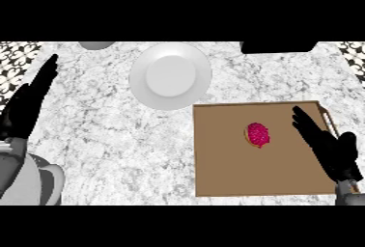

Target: Pick the cupcake from the tray and place it in the plate

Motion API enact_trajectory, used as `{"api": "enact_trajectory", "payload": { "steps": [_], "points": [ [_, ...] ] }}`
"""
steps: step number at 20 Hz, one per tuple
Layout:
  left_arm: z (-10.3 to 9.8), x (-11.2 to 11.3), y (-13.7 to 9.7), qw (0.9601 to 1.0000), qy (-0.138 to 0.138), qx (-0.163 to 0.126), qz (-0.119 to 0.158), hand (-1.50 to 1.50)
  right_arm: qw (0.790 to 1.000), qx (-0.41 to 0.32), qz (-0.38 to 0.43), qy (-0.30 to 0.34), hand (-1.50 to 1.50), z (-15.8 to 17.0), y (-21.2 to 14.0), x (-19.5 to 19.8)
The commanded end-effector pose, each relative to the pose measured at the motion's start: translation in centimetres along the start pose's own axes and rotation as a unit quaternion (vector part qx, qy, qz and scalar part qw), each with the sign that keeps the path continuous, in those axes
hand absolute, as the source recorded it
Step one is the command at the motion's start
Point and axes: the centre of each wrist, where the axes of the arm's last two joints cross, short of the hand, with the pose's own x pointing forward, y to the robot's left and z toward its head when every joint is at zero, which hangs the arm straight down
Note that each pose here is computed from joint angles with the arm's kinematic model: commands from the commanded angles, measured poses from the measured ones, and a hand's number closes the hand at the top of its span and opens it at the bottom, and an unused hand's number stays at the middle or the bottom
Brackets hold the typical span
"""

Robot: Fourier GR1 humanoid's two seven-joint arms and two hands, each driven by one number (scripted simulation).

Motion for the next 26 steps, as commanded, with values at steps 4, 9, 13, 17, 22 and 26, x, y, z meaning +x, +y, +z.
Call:
{"api": "enact_trajectory", "payload": {
  "steps": [4, 9, 13, 17, 22, 26],
  "points": [
    [2.8, -3.9, -0.3, 0.9993, 0.033, 0.015, -0.005, 0.0, 0.934, -0.188, -0.257, -0.165, -1.5, -1.2, 1.3, 4.5],
    [5.3, -6.5, -2.5, 0.9973, 0.065, 0.011, 0.034, 0.0, 0.842, -0.476, -0.176, -0.182, -1.5, 0.5, -1.1, 3.8],
    [6.6, -7.4, -3.1, 0.9981, 0.051, 0.011, 0.034, 0.0, 0.763, -0.566, -0.194, -0.245, -1.5, 0.7, 2.8, 6.1],
    [7.8, -8.3, -3.3, 0.9984, 0.045, 0.006, 0.032, 0.0, 0.743, -0.585, -0.196, -0.26, -1.5, 2.1, 8.3, 8.1],
    [9.4, -9.9, -2.1, 0.998, 0.044, 0.007, 0.044, 0.0, 0.816, -0.513, -0.171, -0.205, -1.5, 5.6, 14.2, 6.6],
    [9.1, -9.2, -2.4, 0.9984, 0.034, 0.012, 0.044, 0.0, 0.867, -0.475, -0.101, -0.112, -1.5, 6.9, 13.9, 3.0]
  ]
}}
